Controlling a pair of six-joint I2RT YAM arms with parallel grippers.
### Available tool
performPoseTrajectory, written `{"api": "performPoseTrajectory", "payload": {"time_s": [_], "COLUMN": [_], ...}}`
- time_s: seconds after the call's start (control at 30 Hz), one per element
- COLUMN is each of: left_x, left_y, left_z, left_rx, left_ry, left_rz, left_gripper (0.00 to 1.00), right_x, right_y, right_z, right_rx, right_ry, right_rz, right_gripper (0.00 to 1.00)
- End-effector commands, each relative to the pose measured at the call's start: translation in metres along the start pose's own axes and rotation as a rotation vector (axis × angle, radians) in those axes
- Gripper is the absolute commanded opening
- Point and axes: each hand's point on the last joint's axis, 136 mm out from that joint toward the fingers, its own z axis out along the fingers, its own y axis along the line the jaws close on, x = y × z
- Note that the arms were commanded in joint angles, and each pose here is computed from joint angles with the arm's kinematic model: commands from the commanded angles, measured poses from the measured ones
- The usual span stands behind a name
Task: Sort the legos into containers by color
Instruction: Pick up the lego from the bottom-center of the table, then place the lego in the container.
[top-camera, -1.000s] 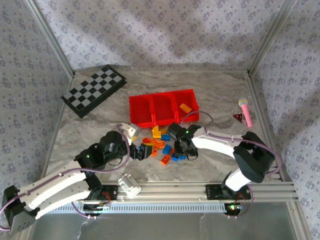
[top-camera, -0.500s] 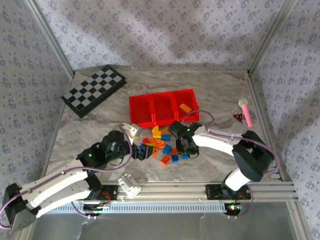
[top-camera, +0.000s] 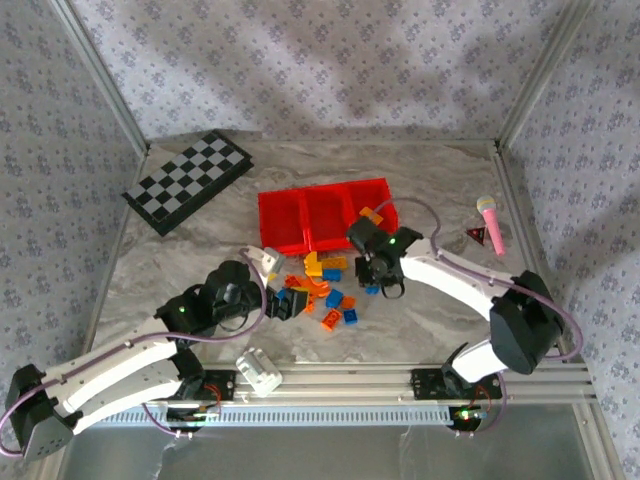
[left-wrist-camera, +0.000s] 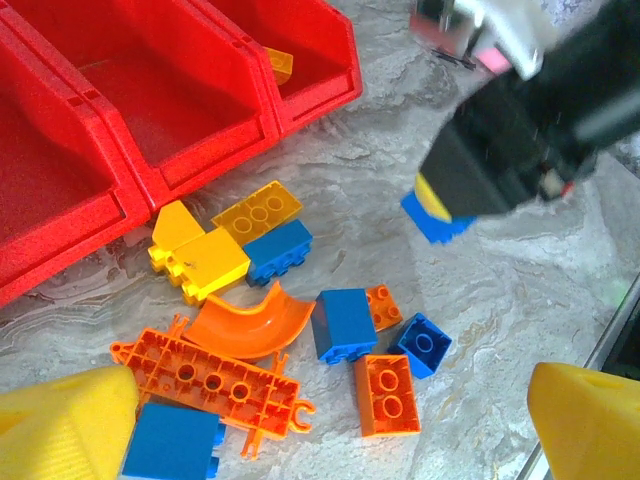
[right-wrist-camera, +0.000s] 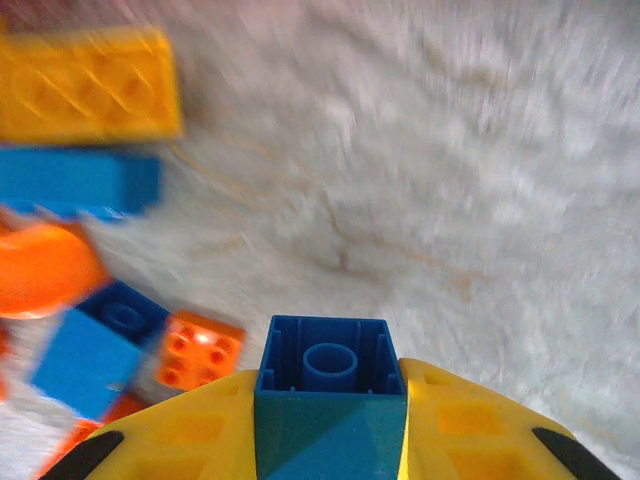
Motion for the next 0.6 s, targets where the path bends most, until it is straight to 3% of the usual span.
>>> {"api": "performPoseTrajectory", "payload": {"time_s": [0.0, 0.17, 0.3, 0.57], "left_x": [-0.015, -0.016, -0.018, -0.024], "left_y": [-0.005, -0.004, -0.002, 0.001], "left_z": [-0.008, -0.01, -0.013, -0.028], "left_rx": [0.008, 0.001, -0.009, -0.028], "left_ry": [-0.053, -0.061, -0.072, -0.093], "left_rz": [0.012, 0.009, 0.003, 0.01], "left_gripper": [1.0, 1.0, 1.0, 1.0], "right_x": [-0.041, -0.108, -0.146, -0.179], "right_y": [0.0, 0.021, 0.045, 0.089], "right_z": [-0.035, -0.068, -0.073, -0.034], "right_rx": [-0.036, -0.173, -0.253, -0.318], "right_ry": [-0.116, -0.269, -0.339, -0.26], "right_rz": [-0.042, -0.041, -0.091, -0.201], "right_gripper": [0.26, 0.25, 0.25, 0.24]}}
